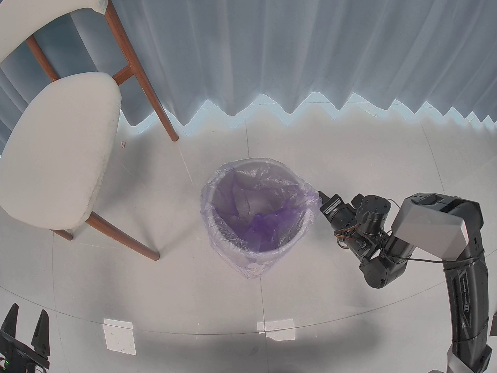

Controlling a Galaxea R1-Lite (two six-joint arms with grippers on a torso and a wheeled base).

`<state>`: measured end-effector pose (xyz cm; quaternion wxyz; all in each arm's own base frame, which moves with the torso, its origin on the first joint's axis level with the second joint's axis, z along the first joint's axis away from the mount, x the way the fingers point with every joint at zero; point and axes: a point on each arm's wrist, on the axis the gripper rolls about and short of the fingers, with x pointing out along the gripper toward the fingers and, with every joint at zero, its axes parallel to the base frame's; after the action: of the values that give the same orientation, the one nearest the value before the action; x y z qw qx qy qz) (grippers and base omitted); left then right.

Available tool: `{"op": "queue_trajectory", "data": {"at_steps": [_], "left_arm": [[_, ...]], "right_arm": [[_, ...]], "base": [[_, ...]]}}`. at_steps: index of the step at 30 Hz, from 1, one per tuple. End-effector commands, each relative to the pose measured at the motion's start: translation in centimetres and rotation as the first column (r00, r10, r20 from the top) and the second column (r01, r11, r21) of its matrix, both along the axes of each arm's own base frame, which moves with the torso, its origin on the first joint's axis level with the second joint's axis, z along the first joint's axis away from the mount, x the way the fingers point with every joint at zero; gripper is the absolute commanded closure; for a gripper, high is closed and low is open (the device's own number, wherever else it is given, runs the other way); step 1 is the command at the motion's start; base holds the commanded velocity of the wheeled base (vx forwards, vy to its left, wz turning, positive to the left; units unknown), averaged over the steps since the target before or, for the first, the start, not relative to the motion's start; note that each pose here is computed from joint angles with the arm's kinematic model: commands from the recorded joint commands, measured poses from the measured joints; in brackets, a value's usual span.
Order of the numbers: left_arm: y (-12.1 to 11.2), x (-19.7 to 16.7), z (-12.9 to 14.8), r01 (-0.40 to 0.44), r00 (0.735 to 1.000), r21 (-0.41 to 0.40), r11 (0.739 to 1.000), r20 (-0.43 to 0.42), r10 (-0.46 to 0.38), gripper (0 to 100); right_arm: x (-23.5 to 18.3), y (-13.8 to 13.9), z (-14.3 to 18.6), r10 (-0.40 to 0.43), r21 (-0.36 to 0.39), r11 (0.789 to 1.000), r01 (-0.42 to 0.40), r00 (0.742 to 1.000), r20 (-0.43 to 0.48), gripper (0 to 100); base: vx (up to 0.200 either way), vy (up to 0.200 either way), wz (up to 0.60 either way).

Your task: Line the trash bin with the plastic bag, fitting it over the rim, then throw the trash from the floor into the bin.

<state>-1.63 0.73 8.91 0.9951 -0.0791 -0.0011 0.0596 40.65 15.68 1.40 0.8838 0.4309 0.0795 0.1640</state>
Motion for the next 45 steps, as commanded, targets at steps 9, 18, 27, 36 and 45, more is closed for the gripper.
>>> {"op": "queue_trajectory", "data": {"at_steps": [9,18,27,36,45], "left_arm": [[0.0,0.1,-0.4,-0.001,1.0,0.001,1.0,-0.017,0.001,0],[0.0,0.1,-0.4,0.001,1.0,0.001,1.0,-0.018,-0.001,0],[0.0,0.1,-0.4,0.001,1.0,-0.001,1.0,-0.017,-0.001,0],[0.0,0.1,-0.5,0.002,1.0,-0.005,1.0,-0.019,-0.002,0],[0.0,0.1,-0.5,0.002,1.0,-0.003,1.0,-0.019,-0.003,0]], "right_arm": [[1.9,0.5,-4.6,-0.004,0.109,0.994,0.014,0.996,-0.09,100],[1.5,0.5,-7.6,-0.008,0.09,0.996,0.022,0.988,-0.153,100],[1.0,-2.9,-3.4,-0.121,0.093,0.987,0.132,0.986,-0.119,100],[-3.3,-1.4,2.8,-0.047,0.134,0.99,0.051,0.998,-0.029,100],[-4.3,1.7,2.0,0.031,0.132,0.991,-0.027,0.999,-0.029,100]], "base": [[0.0,0.0,0.0],[0.0,0.0,0.0],[0.0,0.0,0.0],[0.0,0.0,0.0],[0.0,0.0,0.0]]}}
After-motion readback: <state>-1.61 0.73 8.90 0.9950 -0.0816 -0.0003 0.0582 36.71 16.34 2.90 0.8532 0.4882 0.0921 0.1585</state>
